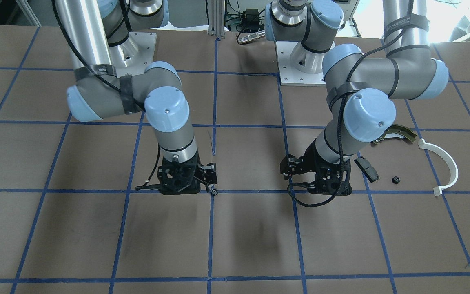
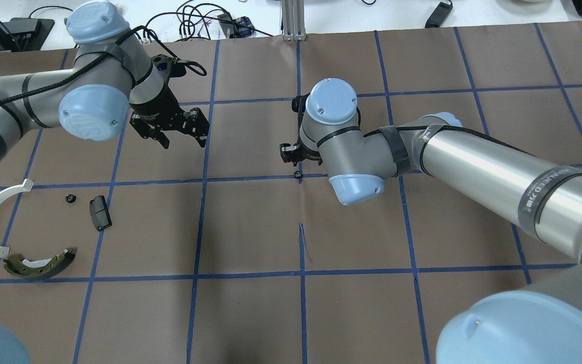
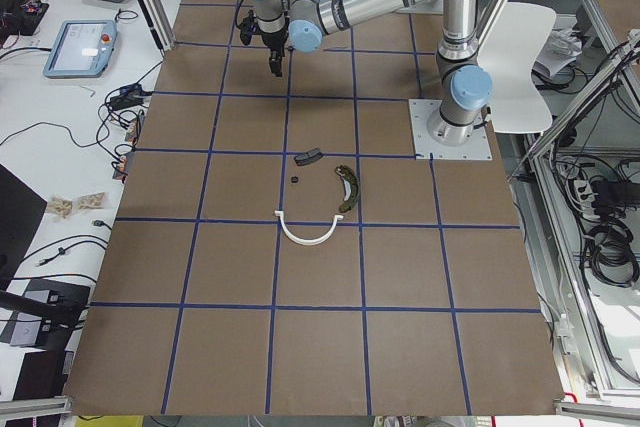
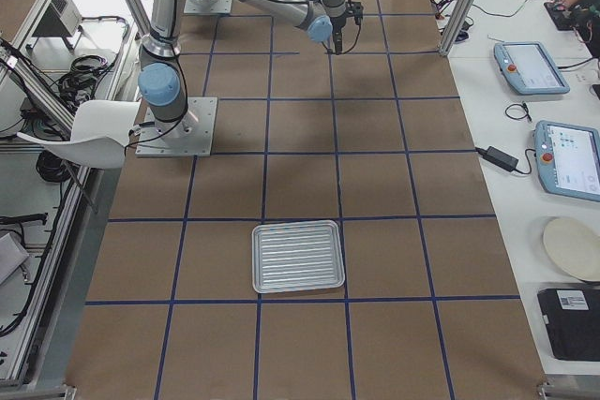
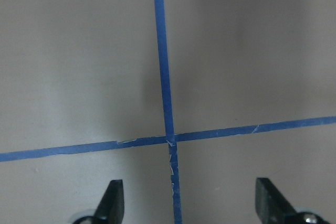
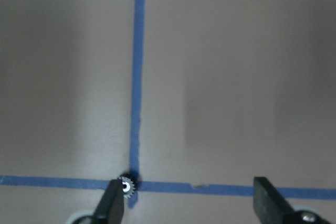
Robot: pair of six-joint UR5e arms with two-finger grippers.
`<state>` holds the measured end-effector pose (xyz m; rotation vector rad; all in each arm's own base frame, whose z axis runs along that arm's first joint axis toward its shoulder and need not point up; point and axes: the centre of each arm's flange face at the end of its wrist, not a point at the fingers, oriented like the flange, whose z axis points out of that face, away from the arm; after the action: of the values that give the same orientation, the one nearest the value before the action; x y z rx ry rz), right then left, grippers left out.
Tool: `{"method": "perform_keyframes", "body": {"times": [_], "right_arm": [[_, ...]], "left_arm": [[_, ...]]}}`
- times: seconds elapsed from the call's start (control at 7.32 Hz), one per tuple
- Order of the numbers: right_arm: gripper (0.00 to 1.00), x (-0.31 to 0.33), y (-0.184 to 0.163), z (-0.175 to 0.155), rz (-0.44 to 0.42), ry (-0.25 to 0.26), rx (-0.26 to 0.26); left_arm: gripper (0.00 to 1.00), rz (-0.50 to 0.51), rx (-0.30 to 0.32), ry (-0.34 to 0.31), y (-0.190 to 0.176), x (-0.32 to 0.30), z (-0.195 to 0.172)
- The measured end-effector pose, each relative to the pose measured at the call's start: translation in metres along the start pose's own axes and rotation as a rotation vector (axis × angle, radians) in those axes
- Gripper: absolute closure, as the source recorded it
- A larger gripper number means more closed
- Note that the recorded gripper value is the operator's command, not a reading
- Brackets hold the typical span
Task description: Place bearing gear from tray to pile
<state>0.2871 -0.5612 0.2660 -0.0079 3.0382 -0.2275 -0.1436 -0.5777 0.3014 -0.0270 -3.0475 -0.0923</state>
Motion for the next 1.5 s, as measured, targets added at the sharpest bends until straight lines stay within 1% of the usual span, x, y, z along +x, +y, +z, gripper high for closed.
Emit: {"method": "perform_keyframes", "body": {"times": [0.14, 0.27, 0.41, 0.55, 0.68, 0.82, 0.96, 1.09, 1.23, 1.37, 1.5], "right_arm": [[0.00, 0.030, -0.018, -0.051, 0.020, 0.020, -0.033], [0.00, 0.062, -0.027, -0.104, 0.030, 0.038, -0.074], [0.00, 0.090, -0.027, -0.158, 0.046, 0.059, -0.101], [0.00, 0.107, -0.019, -0.209, 0.064, 0.085, -0.106], [0.00, 0.114, -0.009, -0.250, 0.075, 0.100, -0.093], [0.00, 0.115, 0.000, -0.272, 0.076, 0.107, -0.076], [0.00, 0.118, 0.006, -0.273, 0.076, 0.117, -0.084], [0.00, 0.121, 0.015, -0.262, 0.076, 0.128, -0.113], [0.00, 0.122, 0.031, -0.251, 0.074, 0.134, -0.142], [0.00, 0.122, 0.050, -0.248, 0.073, 0.136, -0.149], [0.00, 0.124, 0.063, -0.251, 0.073, 0.145, -0.134]], "left_arm": [[0.13, -0.028, 0.000, -0.006, 0.004, 0.028, 0.005], [0.14, -0.060, 0.003, -0.009, 0.008, 0.060, 0.014], [0.14, -0.084, 0.012, -0.008, 0.013, 0.096, 0.029], [0.13, -0.091, 0.027, -0.006, 0.019, 0.133, 0.049], [0.14, -0.095, 0.043, -0.003, 0.025, 0.166, 0.070], [0.14, -0.093, 0.055, -0.002, 0.030, 0.189, 0.090], [0.13, -0.086, 0.064, -0.015, 0.032, 0.202, 0.108], [0.13, -0.078, 0.075, -0.039, 0.033, 0.211, 0.122], [0.14, -0.074, 0.085, -0.056, 0.033, 0.217, 0.132], [0.14, -0.070, 0.095, -0.062, 0.030, 0.220, 0.136], [0.14, -0.068, 0.101, -0.067, 0.026, 0.222, 0.139]]}}
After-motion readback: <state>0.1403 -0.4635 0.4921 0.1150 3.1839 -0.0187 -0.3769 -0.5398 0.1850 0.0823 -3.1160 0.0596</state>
